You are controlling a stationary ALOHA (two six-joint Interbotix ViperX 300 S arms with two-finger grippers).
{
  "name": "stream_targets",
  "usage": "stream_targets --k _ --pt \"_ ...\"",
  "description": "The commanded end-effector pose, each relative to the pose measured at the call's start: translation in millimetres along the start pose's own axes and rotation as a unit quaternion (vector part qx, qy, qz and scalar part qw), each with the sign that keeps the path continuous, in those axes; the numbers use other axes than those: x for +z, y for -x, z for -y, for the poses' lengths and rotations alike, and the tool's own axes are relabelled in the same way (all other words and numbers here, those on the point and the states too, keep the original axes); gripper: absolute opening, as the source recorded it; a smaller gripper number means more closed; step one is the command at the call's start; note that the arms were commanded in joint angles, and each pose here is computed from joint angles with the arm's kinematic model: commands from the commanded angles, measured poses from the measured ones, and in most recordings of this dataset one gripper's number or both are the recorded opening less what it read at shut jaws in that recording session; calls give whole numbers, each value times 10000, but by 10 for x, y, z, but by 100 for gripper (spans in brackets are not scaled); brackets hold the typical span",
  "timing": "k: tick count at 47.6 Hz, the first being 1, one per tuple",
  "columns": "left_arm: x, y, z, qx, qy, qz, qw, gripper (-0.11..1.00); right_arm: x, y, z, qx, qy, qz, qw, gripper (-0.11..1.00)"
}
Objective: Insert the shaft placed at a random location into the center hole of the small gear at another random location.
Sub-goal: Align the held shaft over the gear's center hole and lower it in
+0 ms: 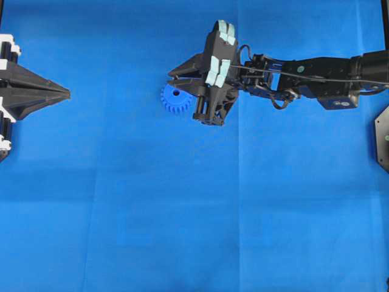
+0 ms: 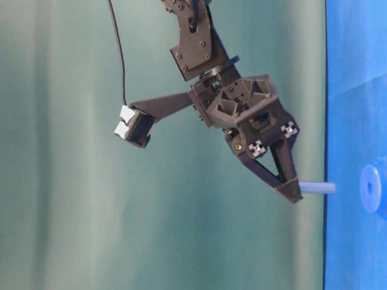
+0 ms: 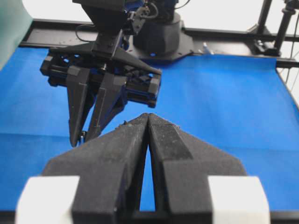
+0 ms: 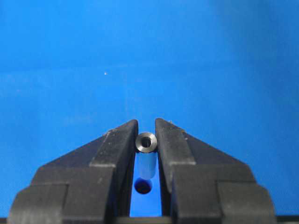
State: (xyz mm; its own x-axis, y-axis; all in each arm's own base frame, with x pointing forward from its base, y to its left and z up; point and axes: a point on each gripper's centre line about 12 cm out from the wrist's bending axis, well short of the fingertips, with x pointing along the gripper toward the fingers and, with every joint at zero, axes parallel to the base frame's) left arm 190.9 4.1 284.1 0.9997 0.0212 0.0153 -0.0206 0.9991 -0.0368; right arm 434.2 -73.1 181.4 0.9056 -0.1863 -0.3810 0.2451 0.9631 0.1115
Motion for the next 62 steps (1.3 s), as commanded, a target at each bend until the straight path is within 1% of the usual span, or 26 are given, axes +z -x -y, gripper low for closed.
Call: stream_targets --k 1,13,19,30,41,62 --pt "35 -13 -1 4 -15 46 10000 0 160 11 -36 44 12 211 9998 3" --pt "30 -15 -2 7 -8 31 10000 0 129 -13 -31 36 22 204 9998 3" --pt "34 -13 1 -2 -8 46 10000 0 61 -71 -18 13 -10 213 9998 3" --pt "25 -14 -2 7 -8 31 10000 0 -94 -164 -4 -15 -34 69 10000 3" --pt "23 -14 -2 7 -8 23 10000 0 -147 -178 4 -28 -38 8 10000 3" --pt "23 -12 -2 6 -15 16 10000 0 -337 -282 30 -67 -23 -134 9999 3"
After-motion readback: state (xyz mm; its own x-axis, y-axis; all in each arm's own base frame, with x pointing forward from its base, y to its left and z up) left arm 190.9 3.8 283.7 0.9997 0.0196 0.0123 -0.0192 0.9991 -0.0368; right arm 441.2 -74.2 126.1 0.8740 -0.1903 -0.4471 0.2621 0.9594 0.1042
